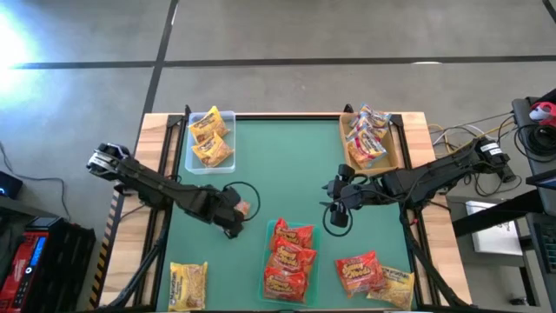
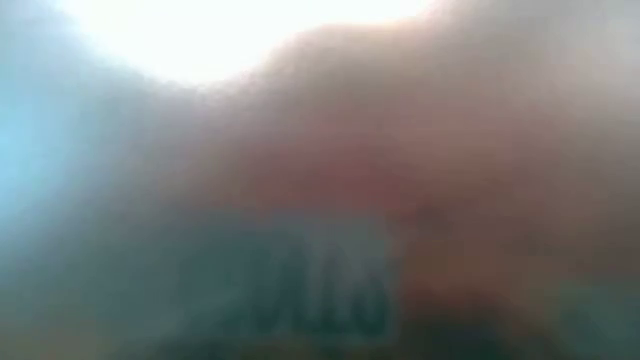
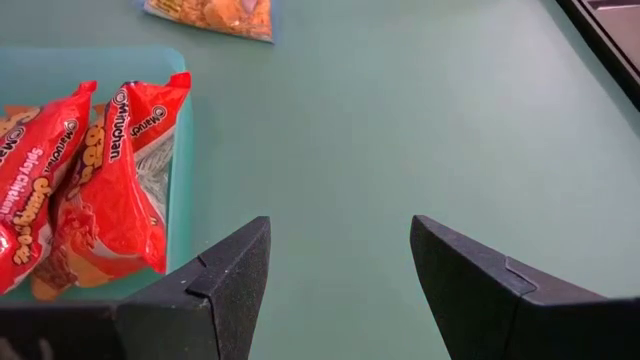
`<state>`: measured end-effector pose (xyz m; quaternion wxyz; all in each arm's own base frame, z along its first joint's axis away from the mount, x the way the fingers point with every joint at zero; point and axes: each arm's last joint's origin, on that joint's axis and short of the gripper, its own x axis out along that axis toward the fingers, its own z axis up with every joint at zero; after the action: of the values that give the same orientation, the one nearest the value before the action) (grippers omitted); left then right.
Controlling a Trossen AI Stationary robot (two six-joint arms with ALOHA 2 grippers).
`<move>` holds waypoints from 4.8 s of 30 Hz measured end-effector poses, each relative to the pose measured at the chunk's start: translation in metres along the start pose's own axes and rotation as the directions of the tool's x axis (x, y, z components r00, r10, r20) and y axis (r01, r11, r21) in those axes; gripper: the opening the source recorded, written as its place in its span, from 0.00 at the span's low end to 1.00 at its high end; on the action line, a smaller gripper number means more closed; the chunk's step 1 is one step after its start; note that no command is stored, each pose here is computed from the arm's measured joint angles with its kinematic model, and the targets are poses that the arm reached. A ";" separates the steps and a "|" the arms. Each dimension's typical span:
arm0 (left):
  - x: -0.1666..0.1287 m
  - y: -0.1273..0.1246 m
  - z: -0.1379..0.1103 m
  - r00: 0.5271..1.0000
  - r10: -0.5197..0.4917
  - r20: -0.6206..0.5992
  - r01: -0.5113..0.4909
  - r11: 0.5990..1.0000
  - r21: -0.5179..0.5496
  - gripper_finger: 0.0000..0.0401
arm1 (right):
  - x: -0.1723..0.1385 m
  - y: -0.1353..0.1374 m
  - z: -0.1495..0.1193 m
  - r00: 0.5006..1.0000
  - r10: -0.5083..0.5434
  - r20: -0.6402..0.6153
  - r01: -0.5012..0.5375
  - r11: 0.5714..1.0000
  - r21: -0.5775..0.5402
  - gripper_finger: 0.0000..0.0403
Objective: Sort Maruchan noodles
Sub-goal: Put the blue noodle pack into the yellow bin
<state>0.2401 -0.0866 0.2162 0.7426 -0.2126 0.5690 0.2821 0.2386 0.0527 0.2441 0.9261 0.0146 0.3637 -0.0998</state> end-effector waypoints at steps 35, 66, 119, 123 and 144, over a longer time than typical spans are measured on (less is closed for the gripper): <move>0.079 0.037 0.023 0.949 -0.022 0.313 0.042 0.997 -0.058 0.41 | 0.002 -0.001 -0.005 1.000 -0.004 -0.014 0.005 0.999 0.046 0.57; 0.110 -0.001 0.027 0.969 -0.068 0.236 0.066 0.998 0.016 0.41 | 0.003 -0.001 -0.005 1.000 -0.005 -0.013 0.005 0.999 0.049 0.57; 0.119 0.013 0.167 0.854 -0.358 0.377 0.233 0.912 0.337 0.41 | 0.092 -0.147 -0.016 0.977 0.169 -0.133 -0.071 0.836 0.544 0.57; 0.120 0.013 0.168 0.851 -0.359 0.383 0.241 0.916 0.322 0.41 | 0.100 -0.154 -0.022 0.973 0.165 -0.158 -0.053 0.837 0.545 0.57; 0.161 0.010 0.164 0.888 -0.322 0.327 0.239 0.933 0.269 0.41 | 0.120 -0.155 -0.029 0.967 0.187 -0.171 -0.061 0.827 0.559 0.60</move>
<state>0.3834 0.0535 0.1038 0.8875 -0.1526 0.4114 0.1407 0.2750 -0.1171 0.1487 0.8416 0.3140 0.4175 -0.1368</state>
